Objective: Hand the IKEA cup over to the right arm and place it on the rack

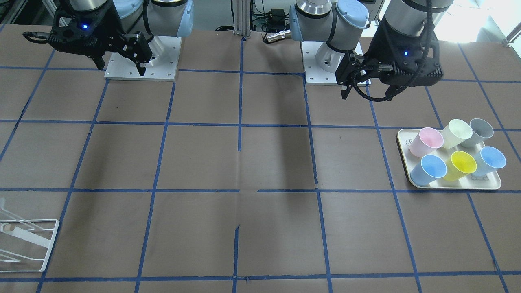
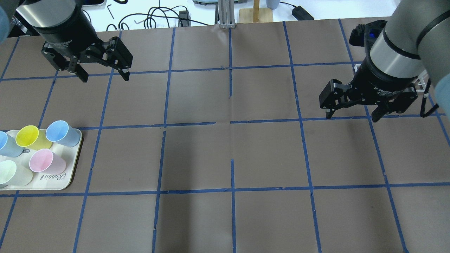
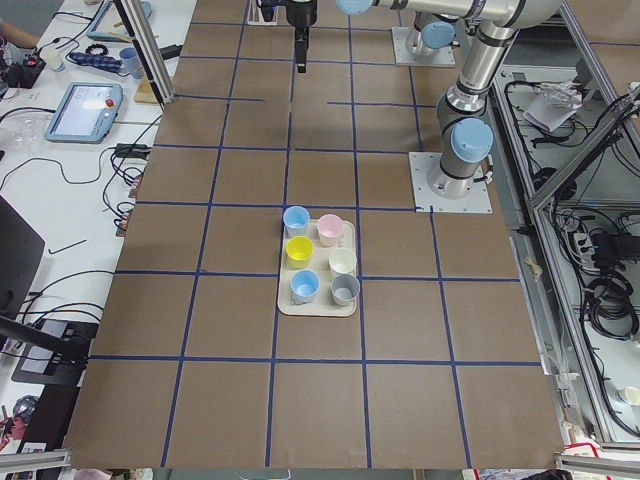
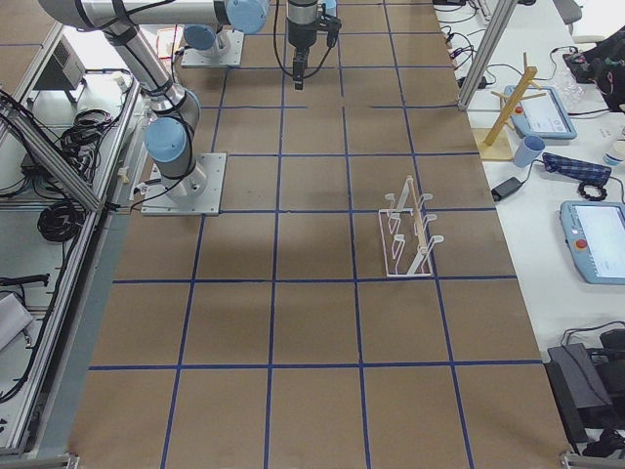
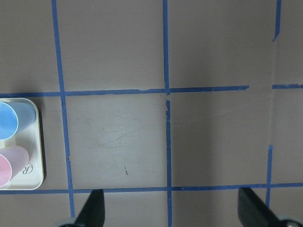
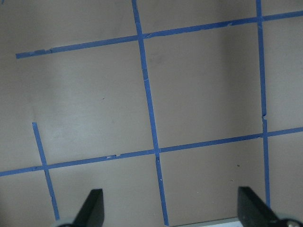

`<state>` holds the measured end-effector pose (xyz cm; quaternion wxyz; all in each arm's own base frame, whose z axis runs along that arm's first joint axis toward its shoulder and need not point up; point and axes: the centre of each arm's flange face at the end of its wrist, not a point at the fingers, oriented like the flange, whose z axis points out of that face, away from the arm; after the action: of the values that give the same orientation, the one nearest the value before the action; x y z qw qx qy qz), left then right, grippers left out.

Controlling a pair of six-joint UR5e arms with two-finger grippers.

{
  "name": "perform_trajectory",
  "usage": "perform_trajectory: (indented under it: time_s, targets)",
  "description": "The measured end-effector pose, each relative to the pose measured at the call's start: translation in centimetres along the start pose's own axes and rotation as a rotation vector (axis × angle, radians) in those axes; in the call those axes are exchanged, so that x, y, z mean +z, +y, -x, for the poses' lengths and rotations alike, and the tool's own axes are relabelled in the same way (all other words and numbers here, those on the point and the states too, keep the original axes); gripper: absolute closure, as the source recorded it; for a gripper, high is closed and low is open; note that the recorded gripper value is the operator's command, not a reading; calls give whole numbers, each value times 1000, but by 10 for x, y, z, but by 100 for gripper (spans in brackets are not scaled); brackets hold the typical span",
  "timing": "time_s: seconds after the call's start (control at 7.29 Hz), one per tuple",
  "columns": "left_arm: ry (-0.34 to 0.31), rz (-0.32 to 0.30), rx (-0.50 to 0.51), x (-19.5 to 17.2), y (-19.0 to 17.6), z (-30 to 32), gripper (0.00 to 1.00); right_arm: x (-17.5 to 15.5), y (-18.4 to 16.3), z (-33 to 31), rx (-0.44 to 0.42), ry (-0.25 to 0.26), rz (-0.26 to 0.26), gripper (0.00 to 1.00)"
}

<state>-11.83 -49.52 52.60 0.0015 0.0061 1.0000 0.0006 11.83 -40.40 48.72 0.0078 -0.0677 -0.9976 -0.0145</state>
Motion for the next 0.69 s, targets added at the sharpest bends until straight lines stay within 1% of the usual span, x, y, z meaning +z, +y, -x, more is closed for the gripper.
perform_trajectory:
  time_s: [0.69]
  targets:
    - [-6, 12, -2, 3, 4, 2, 0, -2, 0, -1, 5, -2, -3, 0]
